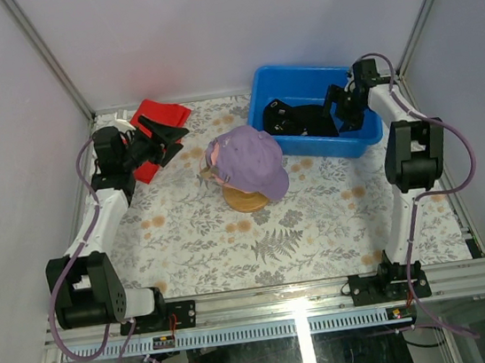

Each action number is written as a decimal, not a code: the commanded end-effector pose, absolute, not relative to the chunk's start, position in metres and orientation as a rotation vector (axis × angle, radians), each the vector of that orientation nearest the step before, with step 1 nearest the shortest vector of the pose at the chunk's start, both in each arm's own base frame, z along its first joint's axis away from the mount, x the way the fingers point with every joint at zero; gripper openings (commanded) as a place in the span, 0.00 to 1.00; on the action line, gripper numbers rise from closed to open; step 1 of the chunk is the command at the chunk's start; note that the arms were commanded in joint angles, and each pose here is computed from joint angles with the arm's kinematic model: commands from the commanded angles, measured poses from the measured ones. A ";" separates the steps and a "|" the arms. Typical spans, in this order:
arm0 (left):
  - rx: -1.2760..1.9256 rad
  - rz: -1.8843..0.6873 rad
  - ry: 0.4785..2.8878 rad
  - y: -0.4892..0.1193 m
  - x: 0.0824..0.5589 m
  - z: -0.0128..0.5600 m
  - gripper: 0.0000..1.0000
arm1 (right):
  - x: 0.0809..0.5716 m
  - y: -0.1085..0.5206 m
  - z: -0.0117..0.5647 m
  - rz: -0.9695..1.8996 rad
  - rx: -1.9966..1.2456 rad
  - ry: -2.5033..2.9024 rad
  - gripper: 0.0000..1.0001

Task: Stack the hats

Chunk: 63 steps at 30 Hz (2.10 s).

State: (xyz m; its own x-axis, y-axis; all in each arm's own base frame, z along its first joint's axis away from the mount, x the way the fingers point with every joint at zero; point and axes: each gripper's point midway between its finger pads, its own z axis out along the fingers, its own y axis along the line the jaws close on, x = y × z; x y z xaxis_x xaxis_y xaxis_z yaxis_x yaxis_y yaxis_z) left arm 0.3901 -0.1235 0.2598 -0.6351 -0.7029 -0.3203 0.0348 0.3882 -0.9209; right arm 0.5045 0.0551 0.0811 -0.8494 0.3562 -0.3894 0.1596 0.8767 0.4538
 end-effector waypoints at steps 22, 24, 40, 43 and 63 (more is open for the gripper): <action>-0.532 -1.350 1.877 -0.125 0.391 0.268 0.65 | 0.483 0.114 0.038 0.541 0.430 2.907 0.91; -0.533 -1.351 1.879 -0.126 0.391 0.267 0.65 | 0.494 0.111 0.032 0.505 0.451 2.882 0.90; -0.503 -1.350 1.855 -0.125 0.394 0.285 0.65 | 0.540 0.062 0.132 0.322 0.624 2.331 0.00; -0.481 -1.368 1.826 -0.127 0.397 0.304 0.65 | 0.538 0.061 0.163 0.360 0.575 2.276 0.00; -0.549 -2.146 1.437 -0.193 0.351 0.501 0.75 | 0.454 0.083 0.405 0.478 -0.012 1.657 0.00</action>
